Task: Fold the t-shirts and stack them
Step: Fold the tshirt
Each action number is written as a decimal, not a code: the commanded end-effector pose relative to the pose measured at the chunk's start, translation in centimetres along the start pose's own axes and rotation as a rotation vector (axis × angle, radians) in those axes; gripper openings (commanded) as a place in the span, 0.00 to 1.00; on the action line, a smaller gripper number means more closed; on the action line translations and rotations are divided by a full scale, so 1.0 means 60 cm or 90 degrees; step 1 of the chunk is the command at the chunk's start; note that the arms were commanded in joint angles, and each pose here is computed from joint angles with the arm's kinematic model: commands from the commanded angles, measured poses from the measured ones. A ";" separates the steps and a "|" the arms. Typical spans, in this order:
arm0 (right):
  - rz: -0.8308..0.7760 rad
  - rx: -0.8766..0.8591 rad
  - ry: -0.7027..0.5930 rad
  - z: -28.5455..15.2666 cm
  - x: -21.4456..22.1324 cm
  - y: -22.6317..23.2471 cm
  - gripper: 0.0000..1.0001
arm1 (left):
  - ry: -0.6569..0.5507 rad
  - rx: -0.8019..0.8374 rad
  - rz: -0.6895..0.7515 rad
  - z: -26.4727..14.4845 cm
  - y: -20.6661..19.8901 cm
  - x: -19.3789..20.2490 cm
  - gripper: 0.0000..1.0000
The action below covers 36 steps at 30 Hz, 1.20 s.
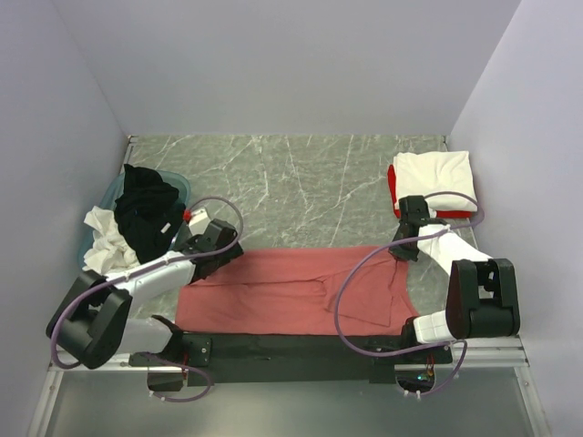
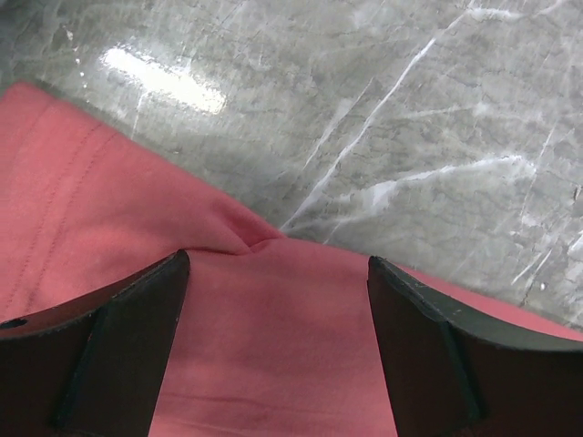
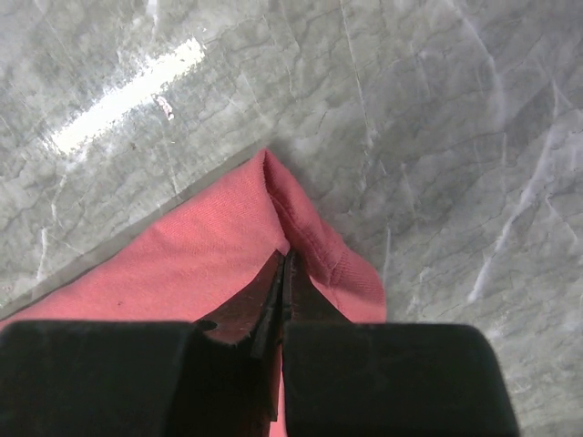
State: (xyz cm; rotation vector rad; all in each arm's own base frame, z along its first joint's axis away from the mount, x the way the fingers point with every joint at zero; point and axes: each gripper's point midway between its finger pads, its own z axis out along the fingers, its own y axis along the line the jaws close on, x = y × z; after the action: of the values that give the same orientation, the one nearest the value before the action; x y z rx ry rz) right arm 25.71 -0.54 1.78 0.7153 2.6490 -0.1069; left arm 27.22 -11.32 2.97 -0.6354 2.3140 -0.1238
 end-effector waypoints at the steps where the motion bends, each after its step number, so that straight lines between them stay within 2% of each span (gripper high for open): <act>1: 0.013 0.036 -0.039 -0.004 -0.036 -0.014 0.00 | -0.018 -0.011 -0.021 -0.012 0.014 -0.011 0.86; 6: 0.013 0.029 -0.044 -0.008 -0.037 -0.012 0.00 | -0.075 -0.030 -0.045 -0.039 0.029 -0.062 0.87; 11: 0.014 0.031 -0.050 -0.009 -0.040 -0.013 0.00 | -0.073 -0.065 -0.045 -0.026 0.058 -0.085 0.85; 17: 0.010 0.015 -0.049 -0.009 -0.039 -0.007 0.00 | -0.059 -0.089 -0.031 -0.003 0.054 -0.095 0.75; 26: 0.009 -0.003 -0.052 -0.011 -0.038 0.000 0.00 | -0.039 -0.100 -0.008 0.014 0.050 -0.090 0.51; 36: 0.009 -0.012 -0.056 -0.014 -0.040 0.003 0.00 | -0.001 -0.108 0.013 0.025 0.059 -0.062 0.42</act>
State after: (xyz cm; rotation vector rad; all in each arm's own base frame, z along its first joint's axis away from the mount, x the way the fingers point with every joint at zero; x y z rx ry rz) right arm 26.05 -0.86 2.11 0.7152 2.6289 -0.1138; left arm 28.44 -6.03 2.81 -0.7167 2.3484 0.0956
